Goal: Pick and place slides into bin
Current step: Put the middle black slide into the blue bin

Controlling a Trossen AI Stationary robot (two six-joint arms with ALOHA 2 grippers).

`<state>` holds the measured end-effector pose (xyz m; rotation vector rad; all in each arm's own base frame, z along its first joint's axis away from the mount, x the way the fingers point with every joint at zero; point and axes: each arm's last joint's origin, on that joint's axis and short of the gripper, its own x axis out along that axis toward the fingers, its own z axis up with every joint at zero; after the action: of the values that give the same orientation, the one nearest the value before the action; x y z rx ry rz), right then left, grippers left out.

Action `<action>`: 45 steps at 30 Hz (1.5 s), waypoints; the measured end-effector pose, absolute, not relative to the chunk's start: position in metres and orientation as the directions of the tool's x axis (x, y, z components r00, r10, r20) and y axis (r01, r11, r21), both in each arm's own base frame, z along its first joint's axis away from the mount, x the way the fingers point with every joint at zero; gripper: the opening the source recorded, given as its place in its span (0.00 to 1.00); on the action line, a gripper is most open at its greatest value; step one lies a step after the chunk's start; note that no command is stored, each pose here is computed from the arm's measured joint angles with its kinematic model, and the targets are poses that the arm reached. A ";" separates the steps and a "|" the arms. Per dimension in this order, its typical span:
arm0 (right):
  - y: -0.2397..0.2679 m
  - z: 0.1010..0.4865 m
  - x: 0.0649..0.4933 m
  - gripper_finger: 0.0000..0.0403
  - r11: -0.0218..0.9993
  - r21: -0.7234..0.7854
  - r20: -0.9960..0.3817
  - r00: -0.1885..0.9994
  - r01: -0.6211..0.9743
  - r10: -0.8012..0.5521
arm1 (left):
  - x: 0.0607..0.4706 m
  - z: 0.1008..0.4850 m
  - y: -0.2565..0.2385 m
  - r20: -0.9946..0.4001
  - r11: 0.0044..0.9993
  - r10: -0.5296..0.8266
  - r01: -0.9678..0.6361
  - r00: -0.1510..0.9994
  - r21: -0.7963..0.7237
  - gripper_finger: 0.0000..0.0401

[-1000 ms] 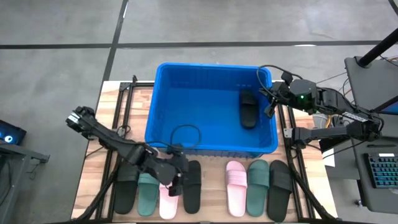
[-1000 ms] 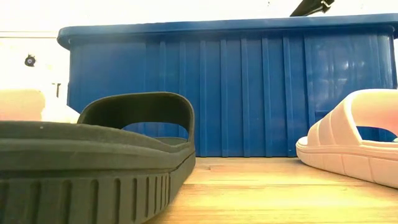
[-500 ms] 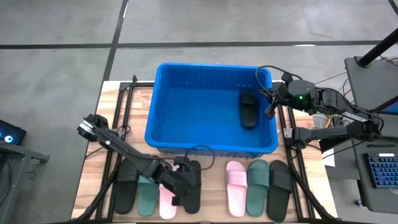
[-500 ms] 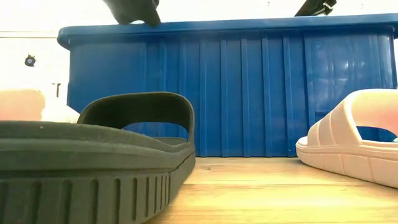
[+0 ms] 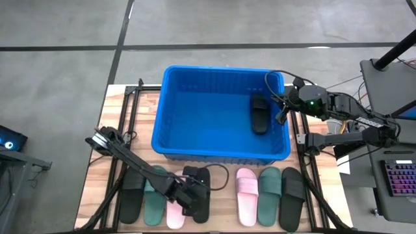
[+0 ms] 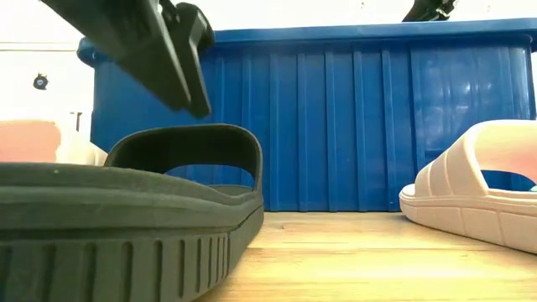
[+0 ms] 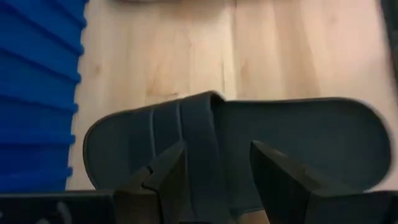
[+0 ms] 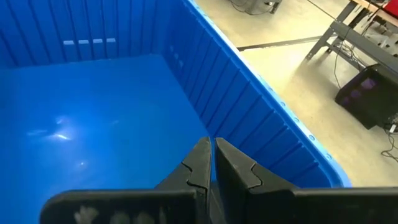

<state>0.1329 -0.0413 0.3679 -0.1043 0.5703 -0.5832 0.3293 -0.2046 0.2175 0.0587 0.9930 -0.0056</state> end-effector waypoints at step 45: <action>-0.041 0.368 0.133 0.03 0.834 -0.243 -0.478 0.687 0.496 -0.548 | 0.331 0.193 -0.193 -0.824 0.969 0.246 -0.147 0.511 0.198 0.01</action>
<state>0.1329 -0.0413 0.3680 -0.0969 0.5658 -0.5855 0.3306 -0.1926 0.1930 0.1072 1.0072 0.2371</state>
